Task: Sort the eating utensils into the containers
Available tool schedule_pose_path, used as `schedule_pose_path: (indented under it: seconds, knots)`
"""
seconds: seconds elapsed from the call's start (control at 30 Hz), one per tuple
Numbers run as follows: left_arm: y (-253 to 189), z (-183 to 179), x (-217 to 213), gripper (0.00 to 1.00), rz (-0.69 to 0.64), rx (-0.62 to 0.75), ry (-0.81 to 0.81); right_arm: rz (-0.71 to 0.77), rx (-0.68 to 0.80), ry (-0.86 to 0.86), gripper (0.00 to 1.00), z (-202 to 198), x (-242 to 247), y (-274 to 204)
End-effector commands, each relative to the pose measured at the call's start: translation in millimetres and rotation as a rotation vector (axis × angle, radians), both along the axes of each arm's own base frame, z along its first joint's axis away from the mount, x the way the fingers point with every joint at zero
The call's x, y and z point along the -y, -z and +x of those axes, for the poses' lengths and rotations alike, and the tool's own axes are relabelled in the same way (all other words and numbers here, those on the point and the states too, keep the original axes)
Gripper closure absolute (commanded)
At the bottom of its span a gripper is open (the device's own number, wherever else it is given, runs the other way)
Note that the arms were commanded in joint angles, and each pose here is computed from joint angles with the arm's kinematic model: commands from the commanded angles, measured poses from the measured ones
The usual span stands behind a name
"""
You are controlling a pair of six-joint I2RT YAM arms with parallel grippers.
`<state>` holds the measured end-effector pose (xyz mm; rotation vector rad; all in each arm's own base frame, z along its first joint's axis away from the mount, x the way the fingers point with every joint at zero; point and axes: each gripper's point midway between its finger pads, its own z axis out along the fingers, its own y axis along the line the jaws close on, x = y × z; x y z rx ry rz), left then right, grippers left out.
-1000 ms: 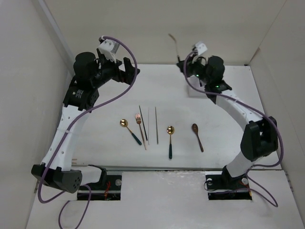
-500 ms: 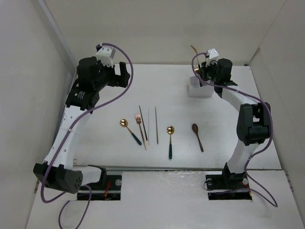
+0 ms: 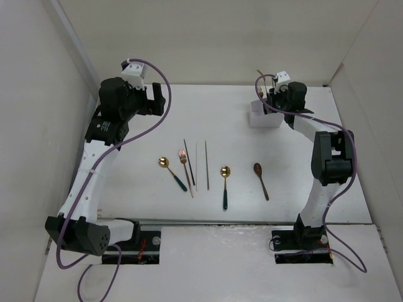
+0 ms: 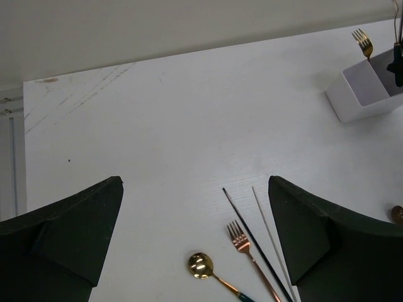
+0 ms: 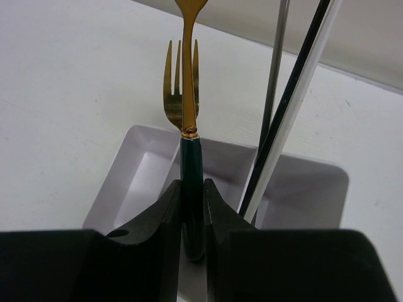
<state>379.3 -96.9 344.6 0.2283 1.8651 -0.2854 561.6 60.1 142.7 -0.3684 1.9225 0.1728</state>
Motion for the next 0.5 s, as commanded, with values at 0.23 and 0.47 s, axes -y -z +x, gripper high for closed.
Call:
schedule_pose_path:
  seconds: [0.23, 0.47]
  knots:
    - [-17, 6, -6, 0.00, 0.006, 0.074, -0.014, -0.016, 0.027, 0.000, 0.62, 5, 1, -11]
    - [-1, 0, -15, 0.00, 0.014, 0.046, -0.060, -0.002, 0.072, -0.006, 0.58, 0, -1, -40]
